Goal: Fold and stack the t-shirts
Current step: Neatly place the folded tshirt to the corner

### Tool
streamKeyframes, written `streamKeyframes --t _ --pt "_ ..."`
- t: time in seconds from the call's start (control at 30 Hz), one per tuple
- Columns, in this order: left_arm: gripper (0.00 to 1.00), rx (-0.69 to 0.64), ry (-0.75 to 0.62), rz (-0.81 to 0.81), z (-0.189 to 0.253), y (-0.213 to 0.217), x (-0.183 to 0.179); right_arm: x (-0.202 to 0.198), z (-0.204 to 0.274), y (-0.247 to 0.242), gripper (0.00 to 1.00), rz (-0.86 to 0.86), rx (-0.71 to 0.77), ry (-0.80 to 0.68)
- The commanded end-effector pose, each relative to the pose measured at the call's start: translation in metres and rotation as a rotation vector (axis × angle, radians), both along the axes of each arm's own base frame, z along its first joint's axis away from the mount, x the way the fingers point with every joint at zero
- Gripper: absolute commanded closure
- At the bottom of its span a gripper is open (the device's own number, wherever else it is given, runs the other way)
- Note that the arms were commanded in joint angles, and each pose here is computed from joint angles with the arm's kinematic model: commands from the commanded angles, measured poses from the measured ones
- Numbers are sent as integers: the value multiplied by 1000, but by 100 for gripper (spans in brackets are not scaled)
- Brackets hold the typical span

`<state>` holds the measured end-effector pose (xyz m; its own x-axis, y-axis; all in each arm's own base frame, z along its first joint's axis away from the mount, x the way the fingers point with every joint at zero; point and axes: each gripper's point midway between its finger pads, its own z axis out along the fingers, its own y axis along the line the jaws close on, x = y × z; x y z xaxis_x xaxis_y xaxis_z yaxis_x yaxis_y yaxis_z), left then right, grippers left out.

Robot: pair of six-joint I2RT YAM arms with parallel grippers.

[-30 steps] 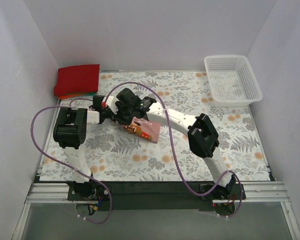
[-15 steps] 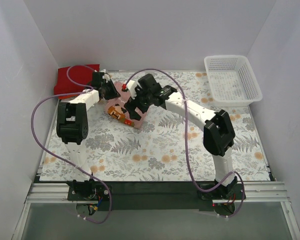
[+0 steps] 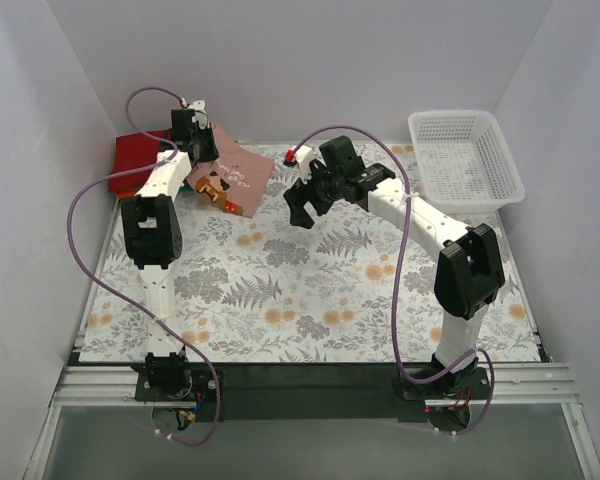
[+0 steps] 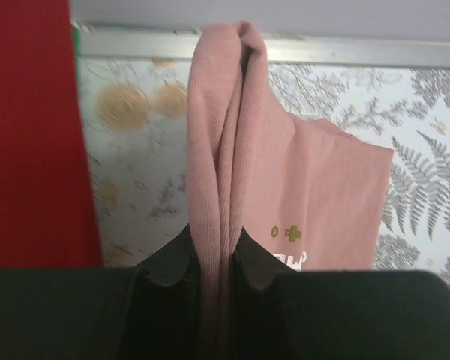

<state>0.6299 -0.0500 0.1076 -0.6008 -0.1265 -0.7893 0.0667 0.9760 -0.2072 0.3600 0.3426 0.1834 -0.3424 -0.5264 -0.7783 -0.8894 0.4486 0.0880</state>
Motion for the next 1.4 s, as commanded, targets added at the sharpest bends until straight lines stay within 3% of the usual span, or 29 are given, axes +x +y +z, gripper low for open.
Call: streamKeyframes --t 0.0,0.33,0.7,1.37 --pt "100 114 -141 18 61 22 21 -5 15 2 2 26 41 -15" --pt "100 169 -286 37 134 35 29 -6 8 5 2 35 42 8" --pt "100 137 -402 1 206 26 8 -13 1 -2 2 35 28 17" --pt "100 156 -452 -14 245 24 -11 -13 -1 -2 2 34 26 22"
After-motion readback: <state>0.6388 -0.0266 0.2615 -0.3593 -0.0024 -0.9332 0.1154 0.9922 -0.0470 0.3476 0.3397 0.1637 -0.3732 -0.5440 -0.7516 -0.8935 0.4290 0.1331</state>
